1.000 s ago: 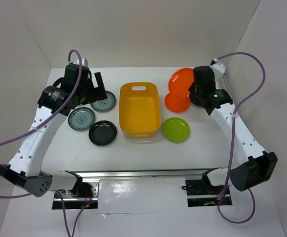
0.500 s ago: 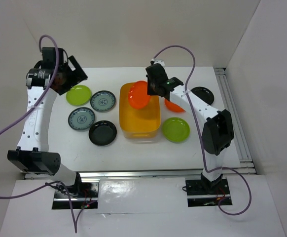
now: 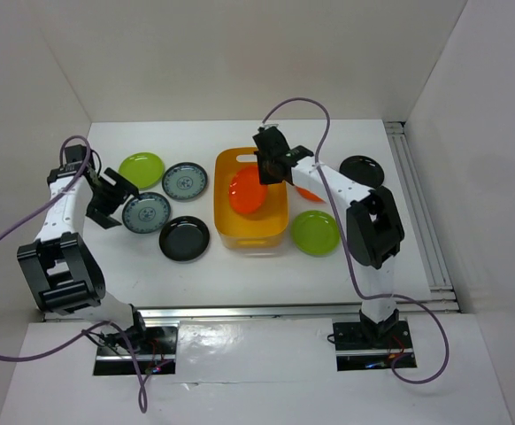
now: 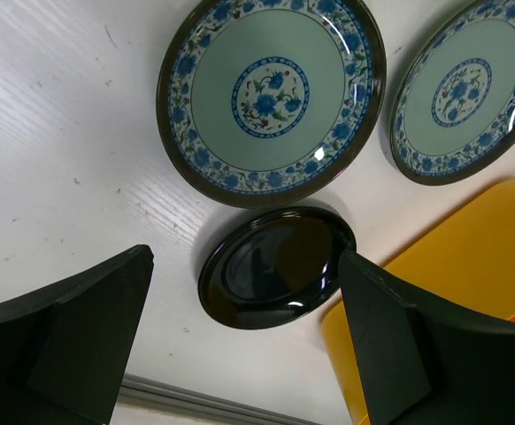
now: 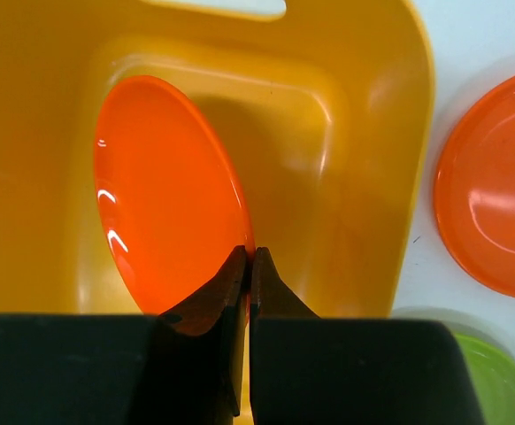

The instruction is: Place the plates into the plastic bin on the countertop

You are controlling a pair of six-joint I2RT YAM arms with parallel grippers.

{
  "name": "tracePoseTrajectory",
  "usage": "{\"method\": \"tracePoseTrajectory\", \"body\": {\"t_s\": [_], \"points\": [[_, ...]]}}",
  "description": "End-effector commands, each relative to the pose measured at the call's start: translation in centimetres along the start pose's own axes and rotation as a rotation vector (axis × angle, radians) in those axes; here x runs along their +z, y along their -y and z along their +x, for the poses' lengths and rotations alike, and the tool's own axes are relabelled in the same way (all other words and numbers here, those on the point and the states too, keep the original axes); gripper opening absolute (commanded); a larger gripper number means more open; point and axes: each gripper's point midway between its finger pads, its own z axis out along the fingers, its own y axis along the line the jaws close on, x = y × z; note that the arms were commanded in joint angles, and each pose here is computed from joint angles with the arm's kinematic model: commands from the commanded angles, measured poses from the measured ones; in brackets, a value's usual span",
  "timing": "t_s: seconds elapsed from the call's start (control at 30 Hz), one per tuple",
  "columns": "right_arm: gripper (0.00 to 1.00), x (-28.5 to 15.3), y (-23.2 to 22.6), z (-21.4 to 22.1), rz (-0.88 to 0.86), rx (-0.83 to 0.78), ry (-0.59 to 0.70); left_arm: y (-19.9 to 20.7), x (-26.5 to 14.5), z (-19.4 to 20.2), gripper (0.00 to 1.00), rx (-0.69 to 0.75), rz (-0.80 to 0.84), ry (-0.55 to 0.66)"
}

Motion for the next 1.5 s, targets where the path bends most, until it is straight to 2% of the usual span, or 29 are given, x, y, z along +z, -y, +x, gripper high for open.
{"method": "tracePoseTrajectory", "body": {"t_s": [0.0,0.07,0.13,0.17,0.27,0.3,0.37,0.4,0.43,0.47,0.57,0.73,0.9,1.0,1.13,1.47], "points": [[0.0,0.4,0.2,-0.7,-0.018,-0.005,0.018,2.0,-1.7,-1.2,1.0,0.024,0.128,0.085],[0.01,1.0,-0.2,-0.8,-0.026,-0.006,0.013,1.9,-1.8,-1.3,1.0,0.025,0.134,0.082],[0.1,1.4,-0.2,-0.7,-0.024,-0.018,0.009,1.5,-1.4,-0.9,1.0,0.015,0.131,0.06],[0.26,1.4,-0.2,-0.7,-0.024,-0.018,0.009,1.4,-1.4,-0.9,1.0,0.024,0.131,0.061],[0.47,1.7,-0.6,-1.0,-0.038,-0.016,0.016,0.7,-1.0,-0.4,1.0,0.024,0.127,0.049],[0.7,1.6,-1.0,-0.8,-0.044,-0.022,0.015,0.4,-0.9,-0.1,1.0,0.023,0.122,0.043],[0.79,1.0,-1.9,-2.1,-0.062,-0.031,0.047,-0.4,-0.6,0.3,1.0,0.018,0.109,0.035],[0.89,0.7,-2.0,-2.6,-0.064,-0.03,0.053,-0.6,-0.9,-0.1,1.0,0.009,0.112,0.048],[0.92,-0.1,-3.0,-3.4,-0.088,-0.034,0.067,-1.1,-0.6,0.2,1.0,0.006,0.096,0.041],[1.0,-0.3,-3.1,-4.0,-0.093,-0.041,0.081,-1.5,-0.6,0.8,1.0,0.004,0.087,0.029],[1.0,-2.1,-5.3,-5.5,-0.167,-0.056,0.114,-3.0,-0.6,1.2,1.0,-0.021,0.053,0.032],[1.0,-7.2,-9.3,-7.9,-0.422,-0.075,0.163,-5.1,1.1,3.1,1.0,-0.054,0.043,-0.009],[1.0,-11.3,-10.8,-9.6,-0.547,-0.106,0.217,-5.0,3.4,4.2,1.0,-0.09,0.126,-0.02],[1.0,-13.3,-10.0,-10.4,-0.631,-0.066,0.237,-5.5,4.2,4.1,1.0,-0.116,0.111,0.006],[1.0,-14.7,-8.9,-10.5,-0.638,-0.041,0.261,-6.5,5.4,4.1,1.0,-0.142,0.079,0.03],[1.0,-14.7,-7.2,-9.5,-0.619,-0.035,0.251,-7.3,8.6,3.4,0.83,-0.21,0.074,0.022]]}}
